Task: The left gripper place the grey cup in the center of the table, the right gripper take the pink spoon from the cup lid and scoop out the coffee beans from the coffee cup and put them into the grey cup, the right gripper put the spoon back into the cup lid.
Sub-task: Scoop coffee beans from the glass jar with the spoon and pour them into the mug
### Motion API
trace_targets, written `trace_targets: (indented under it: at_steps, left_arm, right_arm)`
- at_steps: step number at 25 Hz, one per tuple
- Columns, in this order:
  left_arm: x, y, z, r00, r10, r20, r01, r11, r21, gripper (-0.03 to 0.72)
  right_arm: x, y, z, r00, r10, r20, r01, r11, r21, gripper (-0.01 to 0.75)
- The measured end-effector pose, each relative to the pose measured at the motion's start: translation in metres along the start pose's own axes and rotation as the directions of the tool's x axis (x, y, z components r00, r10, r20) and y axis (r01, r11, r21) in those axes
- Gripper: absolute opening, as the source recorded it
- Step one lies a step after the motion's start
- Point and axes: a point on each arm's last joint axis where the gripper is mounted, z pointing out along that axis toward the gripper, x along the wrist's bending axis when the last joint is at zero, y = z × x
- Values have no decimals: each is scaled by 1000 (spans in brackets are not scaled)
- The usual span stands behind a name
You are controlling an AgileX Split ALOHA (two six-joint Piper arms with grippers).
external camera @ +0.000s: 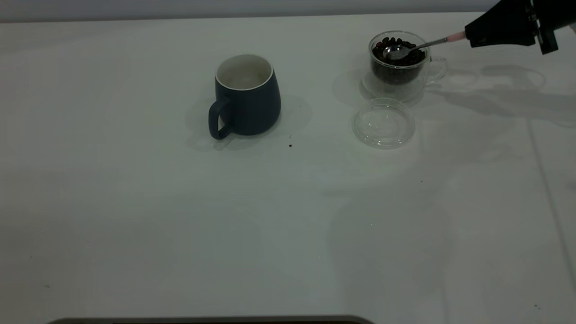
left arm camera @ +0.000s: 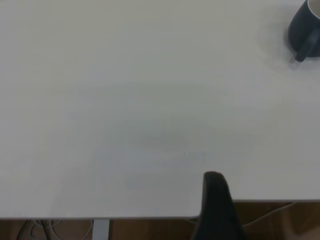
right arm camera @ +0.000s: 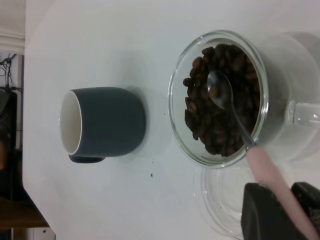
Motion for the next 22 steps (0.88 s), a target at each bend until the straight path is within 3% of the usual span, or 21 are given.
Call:
trace_targets:
  at_steps: [8,22]
  left_arm:
    - [0,0,0,1000,0,0,0,1000,0,565]
    - [0,0,0,1000,0,0,0,1000,0,565]
  right_arm:
    - [-9,-9,10,995,84,-47,-82,996,45,102]
    - [-16,-12,17,979,193,-73,-190,981,40,102]
